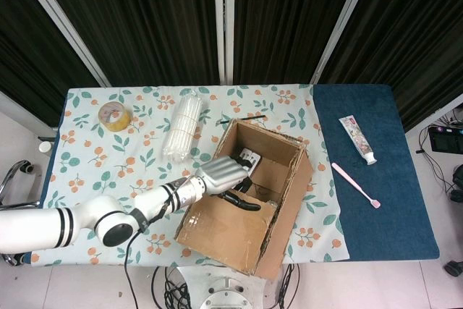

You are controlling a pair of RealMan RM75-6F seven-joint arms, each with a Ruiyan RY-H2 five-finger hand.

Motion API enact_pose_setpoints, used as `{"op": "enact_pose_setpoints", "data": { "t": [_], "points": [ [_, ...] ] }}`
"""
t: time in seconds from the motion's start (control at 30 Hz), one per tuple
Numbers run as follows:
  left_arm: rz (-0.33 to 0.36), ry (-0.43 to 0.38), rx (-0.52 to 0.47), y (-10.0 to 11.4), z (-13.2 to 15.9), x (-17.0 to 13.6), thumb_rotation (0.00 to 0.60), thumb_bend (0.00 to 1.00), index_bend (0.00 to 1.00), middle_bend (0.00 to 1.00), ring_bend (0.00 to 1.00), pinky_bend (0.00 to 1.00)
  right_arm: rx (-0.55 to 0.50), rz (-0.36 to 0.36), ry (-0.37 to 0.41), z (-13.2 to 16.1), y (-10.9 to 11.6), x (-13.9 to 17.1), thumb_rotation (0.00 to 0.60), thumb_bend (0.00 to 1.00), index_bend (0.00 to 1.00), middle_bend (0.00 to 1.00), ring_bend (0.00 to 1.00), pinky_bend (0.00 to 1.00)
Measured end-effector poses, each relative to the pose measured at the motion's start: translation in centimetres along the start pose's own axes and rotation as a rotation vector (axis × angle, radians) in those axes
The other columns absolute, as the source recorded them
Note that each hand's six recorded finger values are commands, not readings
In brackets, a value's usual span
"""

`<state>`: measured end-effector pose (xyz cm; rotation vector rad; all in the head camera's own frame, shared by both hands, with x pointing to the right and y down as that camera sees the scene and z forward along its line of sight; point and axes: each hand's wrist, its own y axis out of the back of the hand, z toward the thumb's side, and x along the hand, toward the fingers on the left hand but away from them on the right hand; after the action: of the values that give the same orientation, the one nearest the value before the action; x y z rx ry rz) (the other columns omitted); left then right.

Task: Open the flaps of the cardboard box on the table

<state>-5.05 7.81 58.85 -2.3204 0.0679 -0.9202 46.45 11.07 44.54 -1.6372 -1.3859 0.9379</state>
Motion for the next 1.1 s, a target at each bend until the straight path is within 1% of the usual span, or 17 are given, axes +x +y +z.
{"op": "enact_pose_setpoints", "data": {
  "t": [0.23, 0.43, 0.67, 0.77, 1.1],
  "points": [
    [-0.016, 0.018, 0.035, 1.9, 0.4, -1.3, 0.000, 0.00, 0.63, 0.64, 0.14, 0.14, -0.007, -0.009, 0.009, 0.1, 0.2, -0.2, 0.600, 0.92, 0.00, 0.00, 0.00, 0.00],
    [-0.079, 0.058, 0.042, 2.8, 0.8, -3.1, 0.000, 0.00, 0.63, 0.64, 0.15, 0.14, -0.012, -0.014, 0.015, 0.1, 0.4, -0.2, 0.600, 0.92, 0.00, 0.00, 0.00, 0.00],
    [-0.180, 0.110, 0.001, 3.0, 1.7, -5.5, 0.000, 0.00, 0.63, 0.64, 0.15, 0.14, -0.021, -0.020, 0.021, 0.1, 0.5, 0.0, 0.600, 0.92, 0.00, 0.00, 0.00, 0.00],
    [-0.211, 0.130, -0.021, 3.2, 2.0, -6.3, 0.000, 0.00, 0.63, 0.64, 0.15, 0.14, -0.023, -0.025, 0.027, 0.2, 0.6, 0.1, 0.600, 0.92, 0.00, 0.00, 0.00, 0.00],
    [-0.270, 0.187, -0.088, 3.7, 2.0, -8.2, 0.000, 0.00, 0.61, 0.65, 0.16, 0.14, -0.027, -0.023, 0.038, 0.4, 0.7, 0.1, 0.600, 0.92, 0.00, 0.00, 0.00, 0.00]
  ]
}}
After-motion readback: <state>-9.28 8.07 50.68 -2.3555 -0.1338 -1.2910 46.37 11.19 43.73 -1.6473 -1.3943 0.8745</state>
